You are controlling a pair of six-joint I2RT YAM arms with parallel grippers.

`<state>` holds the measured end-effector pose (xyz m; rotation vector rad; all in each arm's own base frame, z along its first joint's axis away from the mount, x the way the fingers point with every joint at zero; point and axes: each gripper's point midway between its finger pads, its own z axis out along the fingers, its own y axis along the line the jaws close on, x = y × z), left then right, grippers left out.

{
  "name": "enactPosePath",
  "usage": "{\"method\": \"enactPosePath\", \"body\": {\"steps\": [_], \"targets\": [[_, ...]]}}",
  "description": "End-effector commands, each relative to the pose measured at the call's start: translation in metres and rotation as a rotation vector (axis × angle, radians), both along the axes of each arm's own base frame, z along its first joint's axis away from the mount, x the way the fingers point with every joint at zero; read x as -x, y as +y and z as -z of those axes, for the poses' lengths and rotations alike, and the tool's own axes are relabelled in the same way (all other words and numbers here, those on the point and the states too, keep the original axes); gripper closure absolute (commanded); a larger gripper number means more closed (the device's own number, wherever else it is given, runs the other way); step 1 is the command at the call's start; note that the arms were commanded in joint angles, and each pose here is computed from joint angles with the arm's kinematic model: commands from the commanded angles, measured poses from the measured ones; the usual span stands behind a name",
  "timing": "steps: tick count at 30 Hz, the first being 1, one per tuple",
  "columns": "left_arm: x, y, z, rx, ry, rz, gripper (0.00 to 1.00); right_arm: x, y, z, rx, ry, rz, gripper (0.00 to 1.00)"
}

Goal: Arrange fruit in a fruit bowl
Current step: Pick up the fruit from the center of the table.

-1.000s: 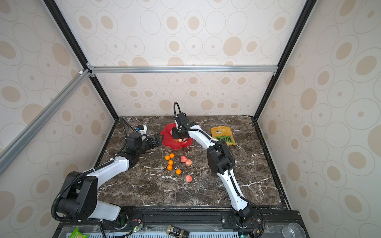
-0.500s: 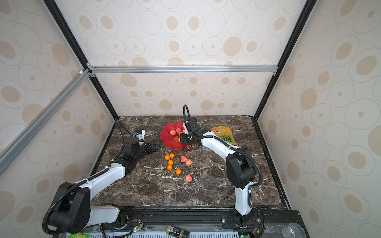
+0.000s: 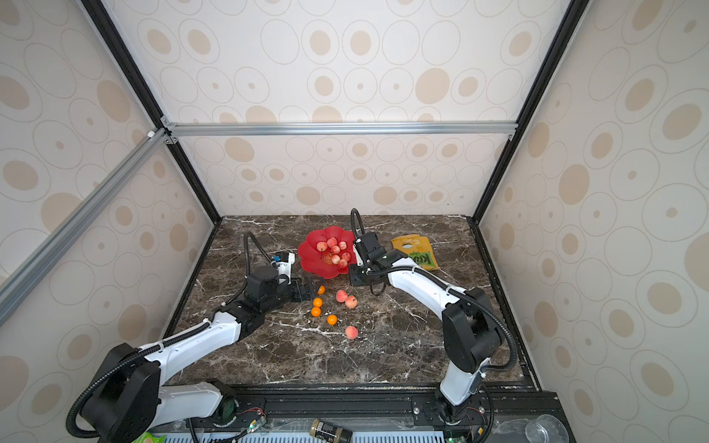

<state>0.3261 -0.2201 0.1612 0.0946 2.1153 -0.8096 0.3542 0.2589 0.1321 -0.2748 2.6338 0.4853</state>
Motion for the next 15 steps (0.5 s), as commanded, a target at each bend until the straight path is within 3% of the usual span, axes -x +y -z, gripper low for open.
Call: {"method": "enactPosePath", "body": {"steps": [1, 15], "targets": [[0.009, -0.012, 0.003, -0.023, -0.011, 0.035, 0.02, 0.014, -0.015, 0.005, 0.044, 0.039, 0.01, 0.71], [0.036, -0.049, 0.029, -0.023, 0.03, 0.127, 0.02, 0.02, -0.014, 0.038, 0.085, 0.158, 0.008, 0.67]]}}
